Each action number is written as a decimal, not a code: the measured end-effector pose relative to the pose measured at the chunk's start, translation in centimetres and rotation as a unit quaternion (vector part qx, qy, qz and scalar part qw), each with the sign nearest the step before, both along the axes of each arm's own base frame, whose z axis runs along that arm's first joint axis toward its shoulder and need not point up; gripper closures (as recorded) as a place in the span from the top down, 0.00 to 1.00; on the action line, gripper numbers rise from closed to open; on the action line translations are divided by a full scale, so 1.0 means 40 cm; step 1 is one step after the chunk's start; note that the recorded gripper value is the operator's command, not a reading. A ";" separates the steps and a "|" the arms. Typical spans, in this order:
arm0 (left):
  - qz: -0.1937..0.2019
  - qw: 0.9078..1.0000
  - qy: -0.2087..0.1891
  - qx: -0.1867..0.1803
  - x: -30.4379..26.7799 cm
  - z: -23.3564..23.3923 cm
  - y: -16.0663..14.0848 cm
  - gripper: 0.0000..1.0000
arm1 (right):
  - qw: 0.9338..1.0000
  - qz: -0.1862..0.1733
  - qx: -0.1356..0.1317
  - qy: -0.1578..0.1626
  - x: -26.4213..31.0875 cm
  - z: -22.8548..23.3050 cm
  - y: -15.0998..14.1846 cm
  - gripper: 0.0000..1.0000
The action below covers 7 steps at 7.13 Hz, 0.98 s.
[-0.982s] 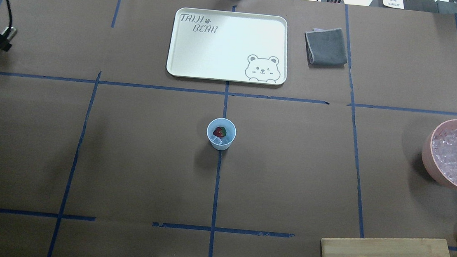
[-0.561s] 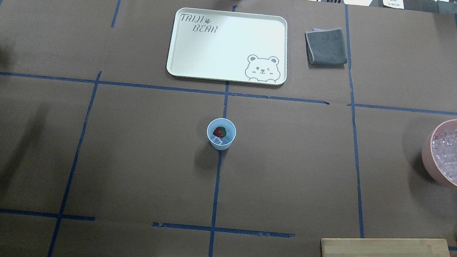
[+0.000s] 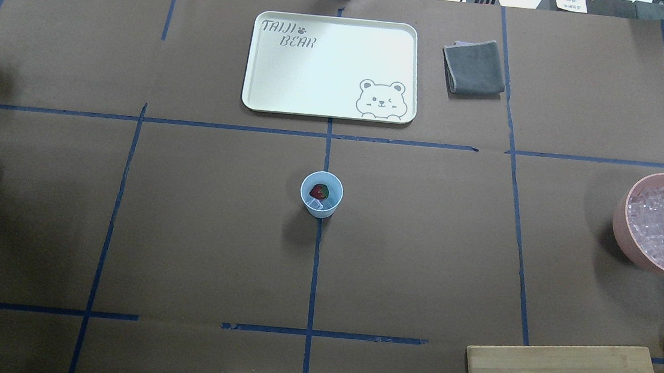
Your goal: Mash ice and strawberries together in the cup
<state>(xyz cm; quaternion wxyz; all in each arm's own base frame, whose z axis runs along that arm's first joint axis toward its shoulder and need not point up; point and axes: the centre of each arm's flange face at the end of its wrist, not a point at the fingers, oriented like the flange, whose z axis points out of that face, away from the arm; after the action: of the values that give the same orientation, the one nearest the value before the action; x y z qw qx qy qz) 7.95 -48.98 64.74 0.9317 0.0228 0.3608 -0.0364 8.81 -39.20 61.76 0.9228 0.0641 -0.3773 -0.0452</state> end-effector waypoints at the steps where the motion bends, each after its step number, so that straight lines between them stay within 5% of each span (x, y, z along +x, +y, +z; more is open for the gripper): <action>1: 0.015 1.000 0.002 0.009 0.040 0.035 0.014 0.06 | 1.000 0.000 0.000 0.000 0.000 0.001 0.000 0.99; 4: 0.056 0.998 0.001 0.008 0.137 0.087 0.043 0.14 | 1.000 0.000 -0.001 0.000 0.000 0.003 0.002 0.99; 5: 0.064 0.998 -0.002 0.005 0.155 0.102 0.047 0.61 | 1.000 0.000 -0.001 0.000 0.000 0.003 0.003 0.99; 6: 0.069 0.998 -0.004 0.002 0.168 0.111 0.048 0.69 | 1.000 -0.001 -0.001 0.000 0.000 0.004 0.003 0.99; 7: 0.072 0.997 -0.004 0.002 0.173 0.114 0.047 1.00 | 1.000 -0.001 -0.002 0.000 0.000 0.004 0.004 0.99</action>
<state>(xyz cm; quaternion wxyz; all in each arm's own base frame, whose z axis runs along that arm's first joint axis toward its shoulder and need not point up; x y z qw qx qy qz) 14.89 -47.08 69.28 0.9333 -0.0010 0.3577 0.0313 8.80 -39.06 61.94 0.9228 0.0624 -0.3774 -0.0451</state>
